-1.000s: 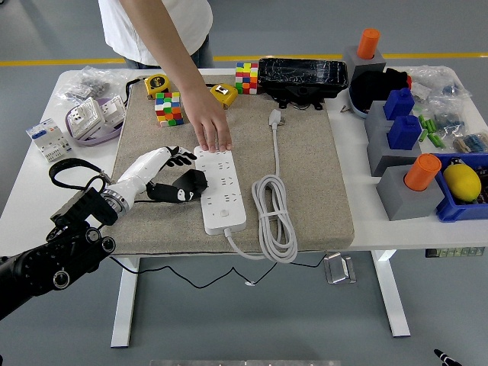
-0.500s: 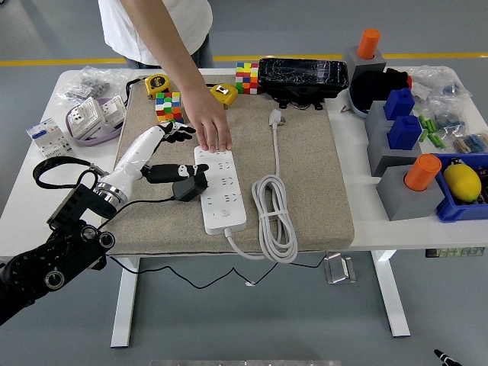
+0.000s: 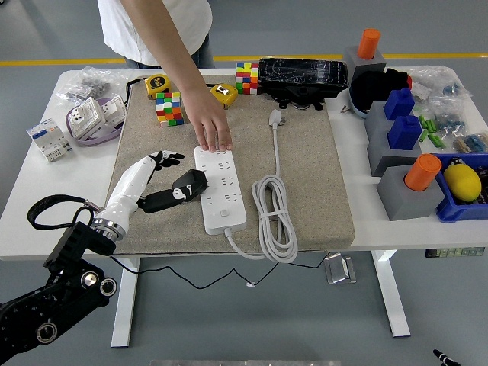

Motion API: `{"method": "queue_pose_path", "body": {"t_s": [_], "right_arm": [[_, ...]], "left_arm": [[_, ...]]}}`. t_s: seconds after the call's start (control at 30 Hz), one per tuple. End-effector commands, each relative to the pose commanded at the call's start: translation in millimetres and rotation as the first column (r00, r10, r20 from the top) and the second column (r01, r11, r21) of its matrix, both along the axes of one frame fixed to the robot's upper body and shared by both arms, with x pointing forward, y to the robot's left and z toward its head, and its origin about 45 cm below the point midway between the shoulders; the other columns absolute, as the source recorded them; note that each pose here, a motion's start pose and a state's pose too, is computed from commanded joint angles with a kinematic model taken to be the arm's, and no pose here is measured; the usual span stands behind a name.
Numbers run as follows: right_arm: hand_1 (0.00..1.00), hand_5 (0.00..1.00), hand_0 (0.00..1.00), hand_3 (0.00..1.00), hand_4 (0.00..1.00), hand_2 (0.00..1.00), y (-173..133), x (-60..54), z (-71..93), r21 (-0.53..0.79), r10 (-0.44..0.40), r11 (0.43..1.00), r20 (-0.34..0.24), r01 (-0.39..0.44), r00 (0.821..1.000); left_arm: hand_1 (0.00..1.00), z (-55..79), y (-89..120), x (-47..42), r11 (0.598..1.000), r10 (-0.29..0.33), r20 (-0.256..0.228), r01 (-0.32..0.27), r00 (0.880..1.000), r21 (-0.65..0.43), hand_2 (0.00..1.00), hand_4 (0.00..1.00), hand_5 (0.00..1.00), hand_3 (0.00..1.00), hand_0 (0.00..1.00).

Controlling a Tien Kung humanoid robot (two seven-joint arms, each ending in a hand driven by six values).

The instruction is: Put the plug near the board,insert it into the board,press the button,pull the plug out

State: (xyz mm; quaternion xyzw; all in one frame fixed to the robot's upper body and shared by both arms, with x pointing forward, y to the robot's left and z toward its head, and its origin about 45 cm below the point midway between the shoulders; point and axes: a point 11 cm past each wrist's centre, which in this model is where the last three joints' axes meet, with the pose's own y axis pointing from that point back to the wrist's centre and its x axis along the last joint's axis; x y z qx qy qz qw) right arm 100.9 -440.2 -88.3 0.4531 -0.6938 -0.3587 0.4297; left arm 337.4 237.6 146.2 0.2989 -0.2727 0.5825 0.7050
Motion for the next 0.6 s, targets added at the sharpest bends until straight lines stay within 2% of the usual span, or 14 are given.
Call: {"method": "queue_pose_path", "body": {"t_s": [0.23, 0.6], "right_arm": [[0.639, 0.479, 0.611, 0.551, 0.946, 0.642, -1, 0.9, 0.6, -0.002, 0.004, 1.000, 0.002, -0.004, 1.000], [0.639, 0.479, 0.610, 0.550, 0.946, 0.642, -1, 1.2, 0.8, -0.002, 0.002, 1.000, 0.004, -0.002, 1.000]], "left_arm": [[0.785, -7.4, 4, -5.3, 0.999, 0.013, -0.030, -0.012, 0.999, 0.030, 0.785, 0.844, 0.627, 0.788, 0.750], [0.783, -13.7, -9, -9.6, 0.999, -0.021, -0.072, 0.023, 0.997, 0.029, 0.780, 0.826, 0.637, 0.779, 0.748]]}}
